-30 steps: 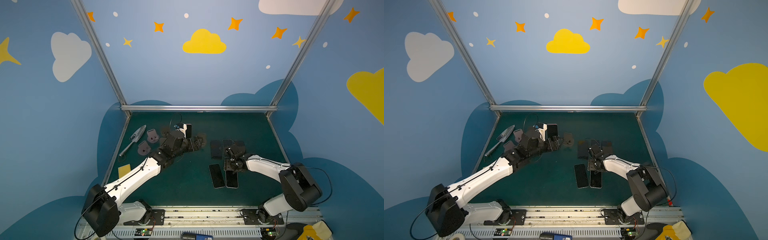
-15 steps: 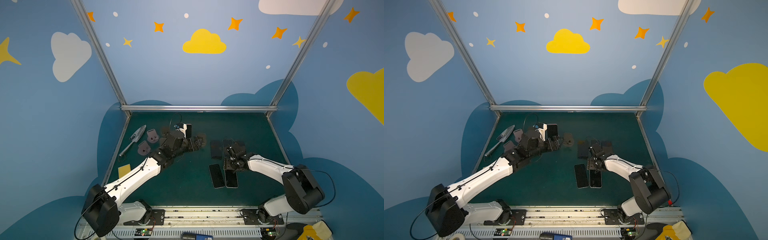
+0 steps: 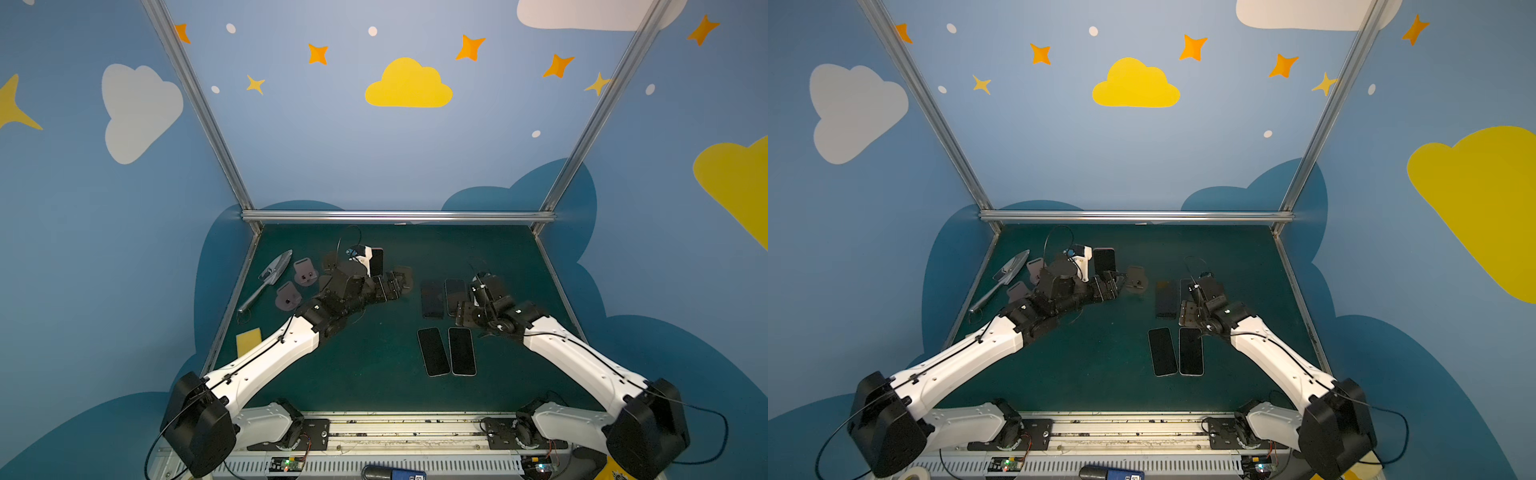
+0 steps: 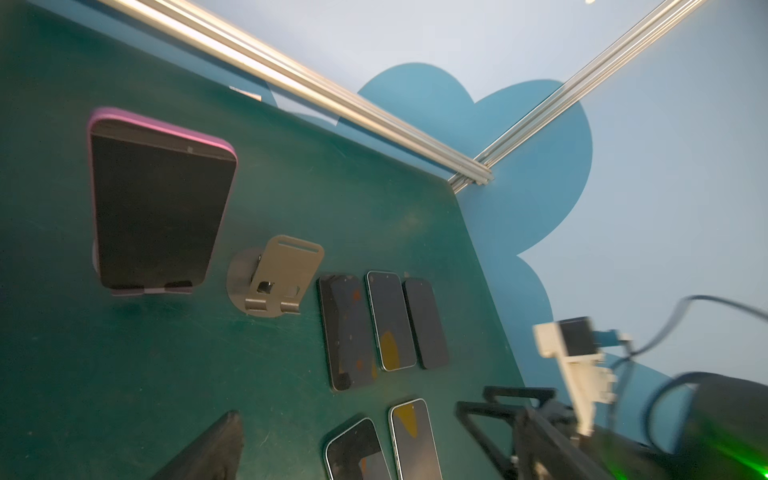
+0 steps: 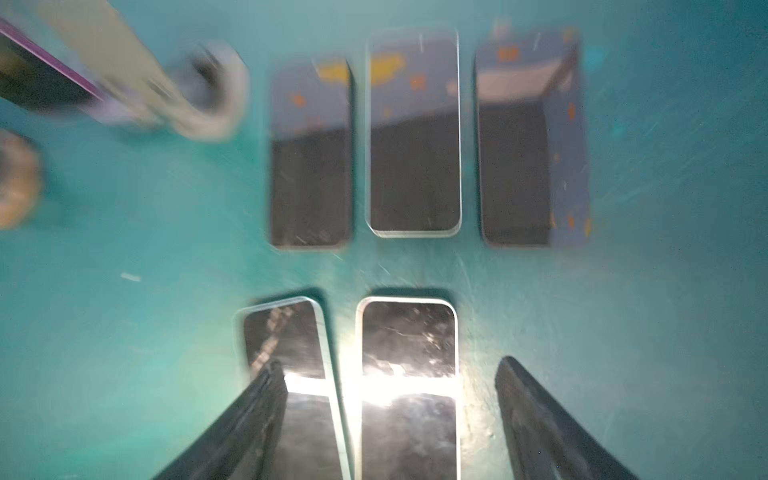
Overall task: Remove the phone from the phone stand
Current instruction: 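Open the right gripper and release the white-edged phone, then raise the right gripper and swing it back toward the grey stands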
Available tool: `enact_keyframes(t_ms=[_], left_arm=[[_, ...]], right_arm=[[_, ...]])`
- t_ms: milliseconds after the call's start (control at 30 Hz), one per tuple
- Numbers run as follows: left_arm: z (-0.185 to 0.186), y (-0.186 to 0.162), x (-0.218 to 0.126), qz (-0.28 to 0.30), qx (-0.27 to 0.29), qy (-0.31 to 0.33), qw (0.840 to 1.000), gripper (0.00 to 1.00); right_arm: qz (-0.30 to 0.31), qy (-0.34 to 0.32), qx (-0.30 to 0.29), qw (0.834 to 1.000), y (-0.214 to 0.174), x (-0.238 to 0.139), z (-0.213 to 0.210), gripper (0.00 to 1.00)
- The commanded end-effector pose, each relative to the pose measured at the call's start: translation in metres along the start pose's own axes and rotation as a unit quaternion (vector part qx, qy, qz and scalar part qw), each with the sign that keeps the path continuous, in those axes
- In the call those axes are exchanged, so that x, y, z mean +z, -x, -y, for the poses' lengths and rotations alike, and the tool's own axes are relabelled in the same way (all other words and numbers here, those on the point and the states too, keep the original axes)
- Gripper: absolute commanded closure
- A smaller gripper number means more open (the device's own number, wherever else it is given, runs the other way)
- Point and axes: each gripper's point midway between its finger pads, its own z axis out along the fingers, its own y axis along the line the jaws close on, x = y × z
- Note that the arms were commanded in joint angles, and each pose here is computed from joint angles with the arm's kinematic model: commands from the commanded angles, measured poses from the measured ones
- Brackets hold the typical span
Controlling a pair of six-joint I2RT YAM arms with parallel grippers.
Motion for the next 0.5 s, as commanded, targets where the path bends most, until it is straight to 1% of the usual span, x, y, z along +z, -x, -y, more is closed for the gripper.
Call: enact_keyframes(t_ms=[0,100,200,267,333,467], left_arm=[[0.001,0.015,-0.014,0.039,0.014,0.005,0.999,0.0],[-0.007,0.024,-0.024,0.073,0.018,0.024,0.997,0.0],[-0.018,0.034,-0.034,0.111,0.019,0.05,0.992,0.0],[-0.024,0.038,-0.037,0.127,0.023,0.064,0.99,0.0],[-0.027,0.038,-0.037,0.131,0.024,0.07,0.989,0.0],[-0.024,0.031,-0.024,0.1,0.043,0.068,0.992,0.0]], right_arm=[[0.016,0.004,0.021,1.0,0.001,-0.022,0.004,0.21],[0.054,0.042,0.017,0.997,0.005,-0.031,-0.002,0.21],[0.104,0.078,0.001,0.992,0.012,-0.04,-0.009,0.21],[0.126,0.088,-0.001,0.988,0.015,-0.048,-0.009,0.22],[0.139,0.086,-0.001,0.987,0.018,-0.055,-0.007,0.22],[0.148,0.077,-0.002,0.986,0.02,-0.061,-0.002,0.21]])
